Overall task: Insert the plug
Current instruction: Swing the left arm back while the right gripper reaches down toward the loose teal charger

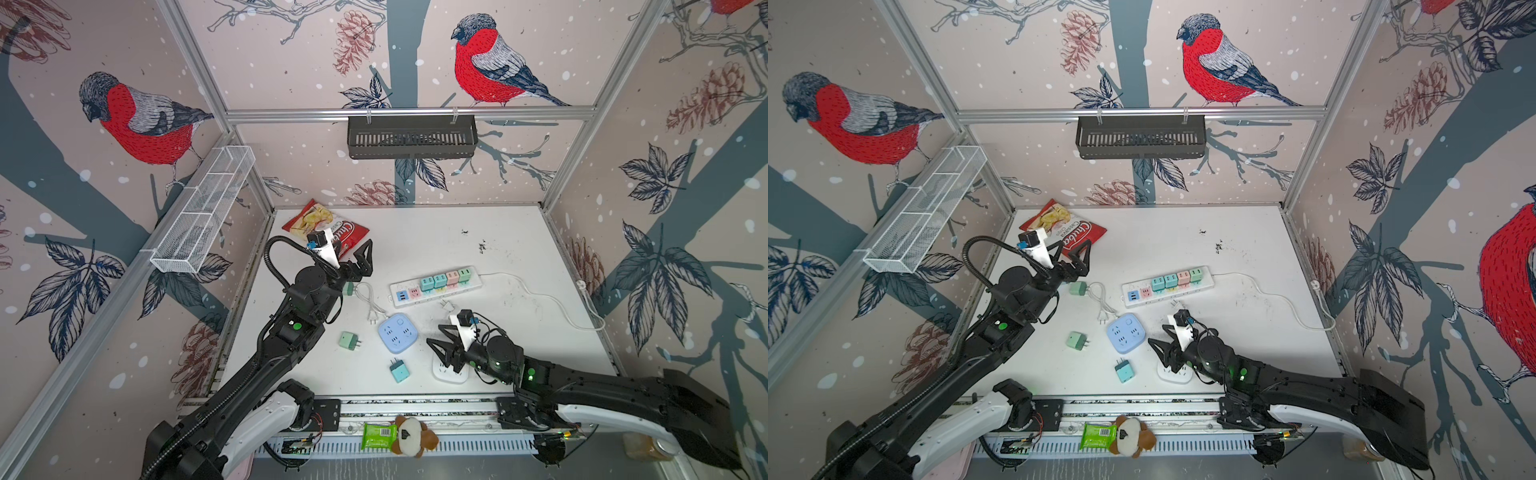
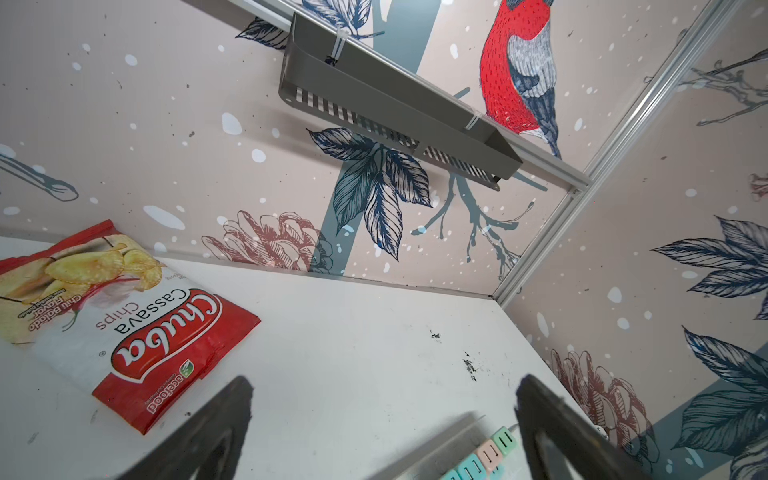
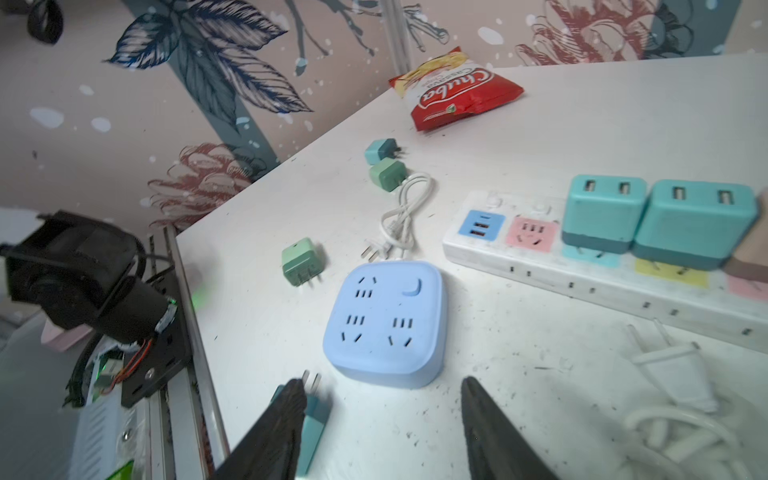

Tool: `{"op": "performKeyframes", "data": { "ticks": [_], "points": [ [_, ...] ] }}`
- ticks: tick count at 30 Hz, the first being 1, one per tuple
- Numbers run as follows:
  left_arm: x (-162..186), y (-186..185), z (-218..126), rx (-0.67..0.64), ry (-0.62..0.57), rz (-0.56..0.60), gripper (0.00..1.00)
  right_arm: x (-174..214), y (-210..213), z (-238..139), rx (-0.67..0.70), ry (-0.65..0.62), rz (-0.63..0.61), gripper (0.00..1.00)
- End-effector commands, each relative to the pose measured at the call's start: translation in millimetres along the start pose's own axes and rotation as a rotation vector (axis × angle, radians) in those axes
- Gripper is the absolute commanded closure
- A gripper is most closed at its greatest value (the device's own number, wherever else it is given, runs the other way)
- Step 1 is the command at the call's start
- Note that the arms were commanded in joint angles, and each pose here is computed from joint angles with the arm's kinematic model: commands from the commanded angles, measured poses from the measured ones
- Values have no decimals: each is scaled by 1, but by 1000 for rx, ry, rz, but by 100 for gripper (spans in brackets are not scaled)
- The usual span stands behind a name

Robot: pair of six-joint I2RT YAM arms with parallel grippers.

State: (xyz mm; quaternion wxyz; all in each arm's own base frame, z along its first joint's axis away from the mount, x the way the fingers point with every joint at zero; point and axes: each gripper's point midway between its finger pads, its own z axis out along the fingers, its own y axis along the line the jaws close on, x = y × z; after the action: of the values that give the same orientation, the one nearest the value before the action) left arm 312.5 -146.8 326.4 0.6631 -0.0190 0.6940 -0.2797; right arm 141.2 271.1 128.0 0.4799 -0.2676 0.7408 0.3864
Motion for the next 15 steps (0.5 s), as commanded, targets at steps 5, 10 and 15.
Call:
{"op": "performKeyframes", "data": {
  "ticks": [5, 10, 15],
  "points": [
    [-28, -4, -14, -4, -72, -11, 2, -26, 11, 7, 135, -106, 171, 46],
    [-30, -2, -16, -16, -83, 7, 2, -32, 58, 14, 123, 0, 247, 50],
    [-37, -2, -22, -20, -100, 3, 2, -10, 89, 14, 187, 152, 52, 48]
  ]
}}
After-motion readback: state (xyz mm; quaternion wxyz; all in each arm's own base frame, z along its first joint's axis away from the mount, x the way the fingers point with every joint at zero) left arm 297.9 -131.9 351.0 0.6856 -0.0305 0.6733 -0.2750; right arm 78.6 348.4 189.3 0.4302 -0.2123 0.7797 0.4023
